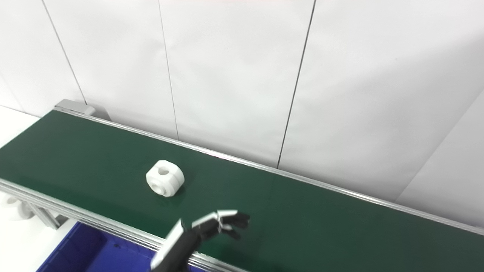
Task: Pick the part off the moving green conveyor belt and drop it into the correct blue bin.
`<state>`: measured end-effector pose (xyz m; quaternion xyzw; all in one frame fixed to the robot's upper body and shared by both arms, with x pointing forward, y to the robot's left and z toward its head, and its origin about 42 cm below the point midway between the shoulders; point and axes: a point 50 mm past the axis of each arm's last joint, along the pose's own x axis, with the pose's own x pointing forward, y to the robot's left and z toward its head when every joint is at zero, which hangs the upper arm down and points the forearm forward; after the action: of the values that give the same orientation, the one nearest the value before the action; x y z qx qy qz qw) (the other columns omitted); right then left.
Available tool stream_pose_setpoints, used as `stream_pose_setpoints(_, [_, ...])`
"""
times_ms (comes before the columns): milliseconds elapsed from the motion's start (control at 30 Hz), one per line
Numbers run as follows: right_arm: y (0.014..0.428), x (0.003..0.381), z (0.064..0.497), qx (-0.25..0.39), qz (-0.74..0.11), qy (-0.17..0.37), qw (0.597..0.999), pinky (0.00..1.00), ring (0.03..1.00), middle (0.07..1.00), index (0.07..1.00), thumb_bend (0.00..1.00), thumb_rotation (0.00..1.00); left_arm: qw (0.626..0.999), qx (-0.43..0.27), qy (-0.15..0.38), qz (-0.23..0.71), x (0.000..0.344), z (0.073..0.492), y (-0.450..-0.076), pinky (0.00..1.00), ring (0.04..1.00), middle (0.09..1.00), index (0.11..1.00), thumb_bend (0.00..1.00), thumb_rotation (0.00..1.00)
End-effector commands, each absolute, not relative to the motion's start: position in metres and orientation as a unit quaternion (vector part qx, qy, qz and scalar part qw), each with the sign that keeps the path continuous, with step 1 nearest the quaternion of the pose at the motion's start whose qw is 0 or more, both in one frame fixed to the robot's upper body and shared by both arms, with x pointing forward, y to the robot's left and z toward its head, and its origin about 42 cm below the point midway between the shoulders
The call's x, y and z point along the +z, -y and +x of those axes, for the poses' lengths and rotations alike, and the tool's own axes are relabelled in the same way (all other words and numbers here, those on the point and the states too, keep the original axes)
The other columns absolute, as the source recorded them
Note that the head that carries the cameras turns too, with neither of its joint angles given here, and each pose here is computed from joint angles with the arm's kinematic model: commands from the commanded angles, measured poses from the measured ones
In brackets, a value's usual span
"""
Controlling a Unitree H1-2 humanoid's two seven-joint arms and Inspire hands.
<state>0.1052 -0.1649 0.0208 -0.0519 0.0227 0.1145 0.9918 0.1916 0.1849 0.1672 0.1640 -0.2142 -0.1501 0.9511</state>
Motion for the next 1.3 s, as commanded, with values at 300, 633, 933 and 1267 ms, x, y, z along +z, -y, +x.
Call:
stream_pose_setpoints(300, [0.153, 0.032, 0.111, 0.115, -0.04, 0.007, 0.993, 1.0, 1.0, 0.993, 1.0, 0.81, 1.0, 0.869, -0.164, 0.242, 0.398, 0.228, 0.264, -0.233, 0.66, 0.802, 0.87, 0.883, 0.93, 0.34])
stream_pose_setpoints(633, [0.151, 0.031, 0.112, 0.119, -0.035, 0.006, 0.992, 1.0, 1.0, 0.987, 1.0, 0.79, 1.0, 0.754, -0.212, 0.234, 0.576, 0.249, 0.321, -0.251, 0.68, 0.808, 0.855, 0.877, 1.0, 0.11])
stream_pose_setpoints(933, [0.146, 0.032, 0.112, 0.123, -0.033, 0.005, 0.992, 1.0, 1.0, 0.992, 1.0, 0.8, 1.0, 0.64, -0.268, 0.182, 0.697, 0.246, 0.362, -0.262, 0.8, 0.834, 0.86, 0.877, 1.0, 0.12])
stream_pose_setpoints(1267, [0.143, 0.033, 0.113, 0.125, -0.031, 0.006, 0.992, 1.0, 0.999, 0.977, 0.992, 0.81, 1.0, 0.586, -0.279, 0.135, 0.749, 0.222, 0.377, -0.269, 0.87, 0.884, 0.886, 0.871, 1.0, 0.17])
